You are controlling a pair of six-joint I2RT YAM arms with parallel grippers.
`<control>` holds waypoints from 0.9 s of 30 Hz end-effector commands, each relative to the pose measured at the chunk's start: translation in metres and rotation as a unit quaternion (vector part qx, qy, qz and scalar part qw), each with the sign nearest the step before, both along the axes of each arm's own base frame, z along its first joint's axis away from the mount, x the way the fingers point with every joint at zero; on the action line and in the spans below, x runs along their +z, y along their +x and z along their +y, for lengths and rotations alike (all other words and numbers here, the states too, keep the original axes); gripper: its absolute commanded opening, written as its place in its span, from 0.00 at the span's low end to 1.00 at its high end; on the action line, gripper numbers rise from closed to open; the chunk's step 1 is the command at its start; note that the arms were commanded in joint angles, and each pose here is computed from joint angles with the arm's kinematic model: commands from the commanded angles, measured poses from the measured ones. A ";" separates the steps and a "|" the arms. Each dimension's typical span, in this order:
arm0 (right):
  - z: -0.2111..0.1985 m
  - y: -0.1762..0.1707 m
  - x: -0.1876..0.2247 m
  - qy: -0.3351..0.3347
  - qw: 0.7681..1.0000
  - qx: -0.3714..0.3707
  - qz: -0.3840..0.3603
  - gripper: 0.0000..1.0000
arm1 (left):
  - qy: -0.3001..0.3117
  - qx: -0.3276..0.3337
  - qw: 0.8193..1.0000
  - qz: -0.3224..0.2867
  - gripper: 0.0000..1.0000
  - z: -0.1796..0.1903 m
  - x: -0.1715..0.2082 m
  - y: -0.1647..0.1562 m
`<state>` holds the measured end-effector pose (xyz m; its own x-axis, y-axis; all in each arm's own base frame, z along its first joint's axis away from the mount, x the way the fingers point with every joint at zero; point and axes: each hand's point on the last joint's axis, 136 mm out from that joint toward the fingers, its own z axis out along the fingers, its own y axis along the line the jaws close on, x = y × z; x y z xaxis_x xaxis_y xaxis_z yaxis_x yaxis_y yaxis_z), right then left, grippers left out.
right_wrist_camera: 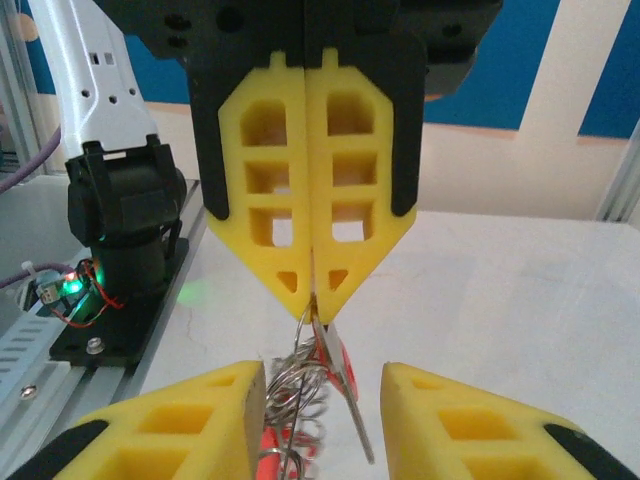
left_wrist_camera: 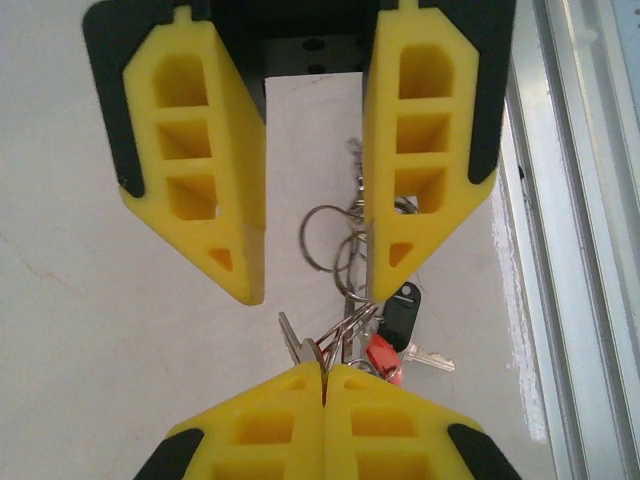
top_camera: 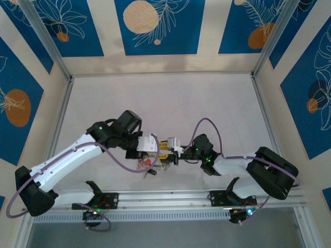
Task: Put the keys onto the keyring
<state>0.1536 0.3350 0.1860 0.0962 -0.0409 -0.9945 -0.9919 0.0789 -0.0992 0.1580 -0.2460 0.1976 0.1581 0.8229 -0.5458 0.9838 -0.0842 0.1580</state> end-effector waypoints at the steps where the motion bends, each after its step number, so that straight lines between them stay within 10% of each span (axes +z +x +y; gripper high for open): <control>1: 0.000 -0.005 0.010 0.000 1.000 0.003 0.011 0.37 | -0.019 0.012 1.000 -0.004 0.00 -0.005 0.018 0.005; 27: 0.010 0.018 0.002 -0.067 0.991 -0.101 0.049 0.22 | -0.038 0.044 0.998 0.018 0.00 -0.014 0.023 0.010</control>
